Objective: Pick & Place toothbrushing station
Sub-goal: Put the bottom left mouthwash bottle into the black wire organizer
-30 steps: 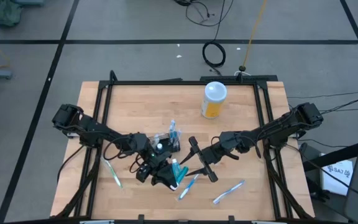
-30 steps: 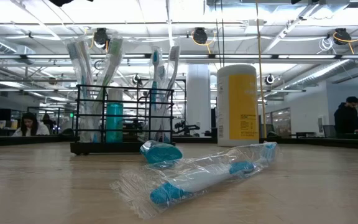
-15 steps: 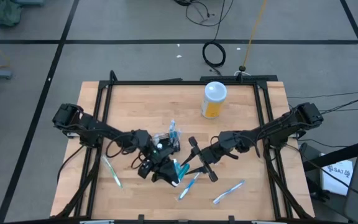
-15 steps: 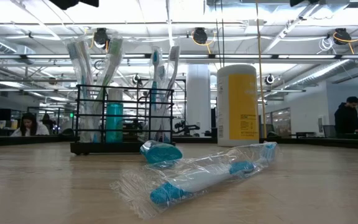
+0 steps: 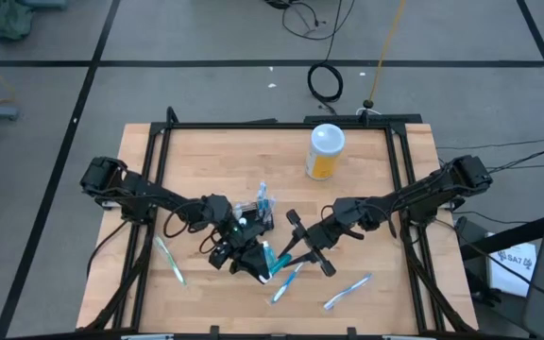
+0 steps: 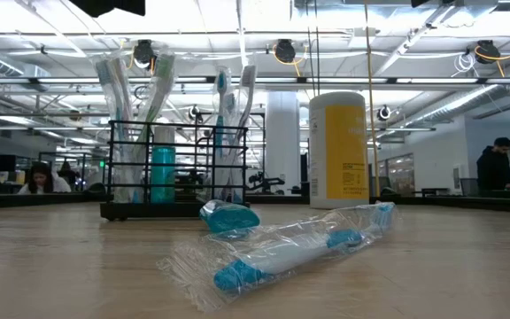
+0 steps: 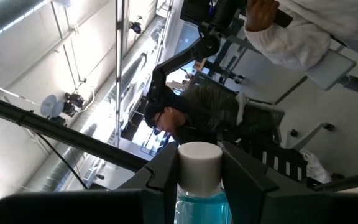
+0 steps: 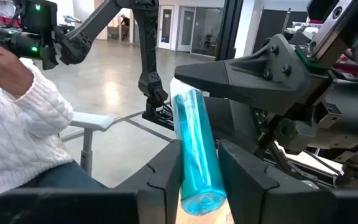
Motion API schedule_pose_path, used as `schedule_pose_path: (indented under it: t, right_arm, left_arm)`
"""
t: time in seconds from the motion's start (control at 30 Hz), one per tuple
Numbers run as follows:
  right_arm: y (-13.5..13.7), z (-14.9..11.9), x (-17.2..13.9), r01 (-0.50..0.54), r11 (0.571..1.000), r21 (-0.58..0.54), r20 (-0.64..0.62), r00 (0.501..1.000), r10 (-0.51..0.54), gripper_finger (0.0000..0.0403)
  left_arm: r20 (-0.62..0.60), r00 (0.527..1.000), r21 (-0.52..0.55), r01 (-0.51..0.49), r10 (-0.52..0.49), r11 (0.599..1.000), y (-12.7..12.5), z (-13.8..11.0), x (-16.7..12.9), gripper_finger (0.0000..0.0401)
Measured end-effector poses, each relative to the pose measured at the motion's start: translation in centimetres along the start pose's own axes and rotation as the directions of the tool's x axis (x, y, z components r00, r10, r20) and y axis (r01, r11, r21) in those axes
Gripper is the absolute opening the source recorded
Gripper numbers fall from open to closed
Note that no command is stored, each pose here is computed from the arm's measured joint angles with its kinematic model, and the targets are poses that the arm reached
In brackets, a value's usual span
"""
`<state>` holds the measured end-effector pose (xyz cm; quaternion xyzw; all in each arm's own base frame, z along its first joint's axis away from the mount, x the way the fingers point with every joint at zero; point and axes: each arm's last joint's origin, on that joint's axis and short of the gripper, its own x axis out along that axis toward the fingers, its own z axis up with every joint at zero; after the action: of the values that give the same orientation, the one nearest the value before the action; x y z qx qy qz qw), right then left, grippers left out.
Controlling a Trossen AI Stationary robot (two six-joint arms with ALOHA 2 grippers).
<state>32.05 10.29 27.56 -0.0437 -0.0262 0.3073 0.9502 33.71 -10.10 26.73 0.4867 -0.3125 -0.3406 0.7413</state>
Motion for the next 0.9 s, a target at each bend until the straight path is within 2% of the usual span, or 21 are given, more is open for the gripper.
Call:
schedule_pose_path:
  t: [0.23,0.43,0.67,0.9]
  right_arm:
    - [0.0,0.0,0.0,0.0,1.0,0.003,-0.005,1.0,0.0,0.0087]
    - [0.0,-0.1,0.0,-0.002,1.0,0.009,-0.014,1.0,0.002,0.0087]
    - [-0.5,-0.3,-0.2,0.015,1.0,0.019,-0.03,0.999,-0.014,0.0087]
    - [-1.6,-0.4,-1.2,0.059,0.994,0.092,-0.1,0.994,-0.05,0.0087]
  left_arm:
    - [-0.002,1.0,-0.06,-0.005,0.005,0.998,0.0,0.0,0.0,0.0102]
    - [-0.037,0.999,-0.122,-0.032,0.028,0.992,-0.1,0.4,0.5,0.0137]
    - [-0.113,0.991,-0.124,-0.081,0.067,0.989,-0.4,1.1,1.2,0.0173]
    - [-0.257,0.957,-0.127,-0.169,0.132,0.977,-0.5,1.3,1.6,0.0179]
